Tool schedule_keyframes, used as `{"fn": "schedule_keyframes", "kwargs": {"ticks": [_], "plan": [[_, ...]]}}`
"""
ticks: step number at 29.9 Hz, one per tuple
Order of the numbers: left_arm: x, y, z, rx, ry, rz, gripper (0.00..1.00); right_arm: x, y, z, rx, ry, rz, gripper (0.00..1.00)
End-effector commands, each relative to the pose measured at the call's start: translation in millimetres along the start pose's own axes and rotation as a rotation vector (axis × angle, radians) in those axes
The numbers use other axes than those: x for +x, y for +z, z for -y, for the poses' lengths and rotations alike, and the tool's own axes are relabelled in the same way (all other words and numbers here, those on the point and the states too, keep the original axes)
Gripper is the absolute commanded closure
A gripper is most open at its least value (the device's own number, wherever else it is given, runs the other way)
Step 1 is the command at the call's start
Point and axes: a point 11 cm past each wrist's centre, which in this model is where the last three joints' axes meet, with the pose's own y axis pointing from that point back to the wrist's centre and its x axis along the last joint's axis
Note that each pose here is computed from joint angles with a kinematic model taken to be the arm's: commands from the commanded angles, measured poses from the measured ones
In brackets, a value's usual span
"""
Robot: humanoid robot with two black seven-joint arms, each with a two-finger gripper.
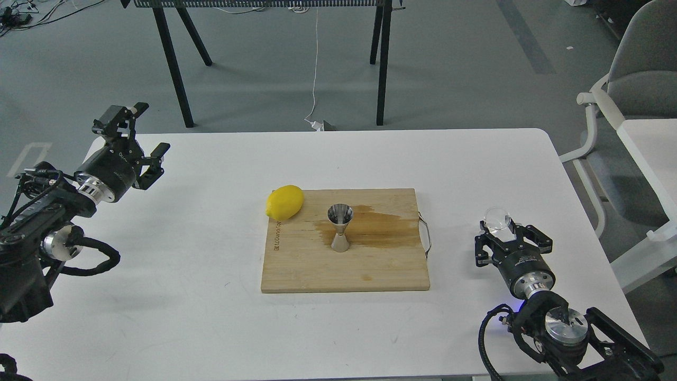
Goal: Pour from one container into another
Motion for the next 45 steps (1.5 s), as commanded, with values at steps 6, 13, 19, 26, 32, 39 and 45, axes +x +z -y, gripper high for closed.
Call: {"fn": "schedule_keyframes", "kwargs": {"ticks": [6, 13, 19, 26, 32, 39, 45], "plan": [[1.0, -1.7, -1.7, 0.004, 0.003, 0.0, 0.0, 6.8, 4.2, 0.8, -0.021, 0.026, 0.045, 0.51], [1.1, -2.4, -2.1, 0.006, 0.003, -0.001, 0.0, 6.9, 4.6, -0.4, -0.037, 0.019, 0.063, 0.5], [1.3, -3.1, -2.6, 0.007, 0.004, -0.001, 0.0, 6.3, -2.0, -1.2, -0.021, 0.015, 0.085, 0.5], [1.3, -3.1, -2.6, 0.007, 0.004, -0.001, 0.0, 7.3, -5.4, -1.6, -0.025, 0.015, 0.096, 0.46], [1.2, -3.1, -2.6, 0.007, 0.004, -0.001, 0.0, 10.8, -6.4, -1.5, -0.02, 0.028, 0.11, 0.42], [1.3, -3.0, -2.6, 0.006, 0.004, -0.002, 0.0, 13.2, -7.0, -1.8, -0.021, 0.034, 0.109, 0.42], [1.9, -2.7, -2.9, 0.007, 0.005, 0.0, 0.0, 13.1, -6.8, -2.2, -0.023, 0.034, 0.108, 0.36]]}}
